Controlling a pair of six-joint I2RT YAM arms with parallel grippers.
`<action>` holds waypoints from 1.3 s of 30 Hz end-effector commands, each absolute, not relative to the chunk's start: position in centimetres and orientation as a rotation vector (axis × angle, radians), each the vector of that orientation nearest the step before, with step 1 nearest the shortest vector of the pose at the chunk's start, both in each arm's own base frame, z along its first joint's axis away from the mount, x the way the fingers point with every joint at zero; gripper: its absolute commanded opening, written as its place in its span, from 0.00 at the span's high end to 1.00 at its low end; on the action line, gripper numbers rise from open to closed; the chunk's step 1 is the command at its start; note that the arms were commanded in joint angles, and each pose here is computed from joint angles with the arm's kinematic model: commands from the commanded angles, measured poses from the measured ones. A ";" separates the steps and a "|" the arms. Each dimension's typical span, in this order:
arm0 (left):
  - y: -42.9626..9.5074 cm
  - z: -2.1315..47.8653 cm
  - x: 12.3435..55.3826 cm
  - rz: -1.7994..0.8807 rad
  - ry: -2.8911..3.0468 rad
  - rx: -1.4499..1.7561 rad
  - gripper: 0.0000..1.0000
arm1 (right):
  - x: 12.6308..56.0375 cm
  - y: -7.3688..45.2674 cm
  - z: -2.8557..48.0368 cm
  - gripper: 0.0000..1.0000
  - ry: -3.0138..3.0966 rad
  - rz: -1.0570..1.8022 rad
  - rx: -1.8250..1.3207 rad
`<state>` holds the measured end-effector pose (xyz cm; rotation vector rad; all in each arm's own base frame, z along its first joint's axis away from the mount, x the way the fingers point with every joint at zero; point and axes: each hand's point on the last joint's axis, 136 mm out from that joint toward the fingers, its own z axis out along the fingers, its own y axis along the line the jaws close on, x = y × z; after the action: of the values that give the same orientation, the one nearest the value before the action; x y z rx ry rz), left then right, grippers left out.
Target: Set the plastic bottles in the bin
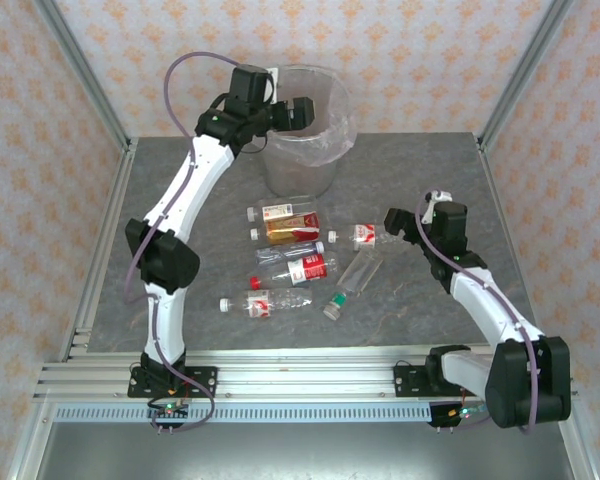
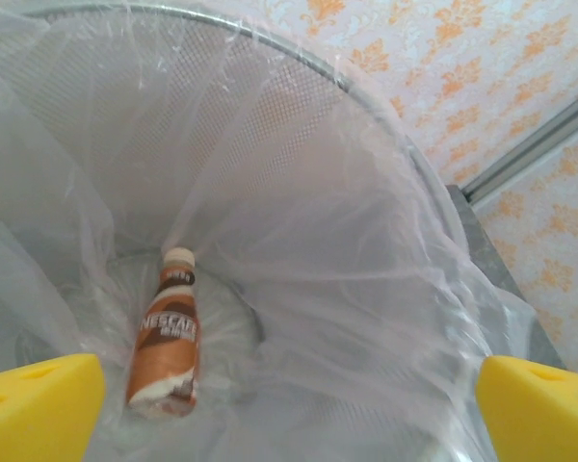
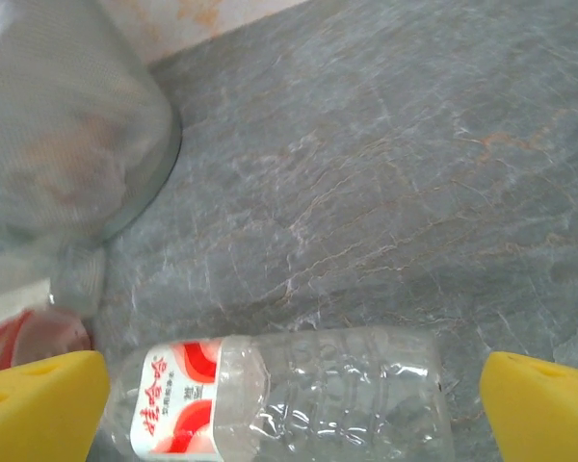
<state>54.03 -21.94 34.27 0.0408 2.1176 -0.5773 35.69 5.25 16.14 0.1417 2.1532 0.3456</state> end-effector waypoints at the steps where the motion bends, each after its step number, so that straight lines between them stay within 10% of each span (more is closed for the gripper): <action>1: -22.0 40.2 50.7 -0.670 1.985 0.075 0.00 | 35.6 6.5 15.5 0.01 2.264 0.257 -0.199; 22: -9.2 35.6 40.4 -0.305 1.914 -0.364 0.00 | 36.9 5.6 9.3 0.01 2.477 0.039 -1.277; 39: -2.5 29.7 35.3 -0.139 1.937 -0.647 0.00 | 37.8 5.7 2.6 0.00 2.514 -0.033 -1.566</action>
<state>36.20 -4.04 29.85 -0.5818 1.9591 -0.1879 37.48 5.99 3.40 -1.5126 2.5183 0.0175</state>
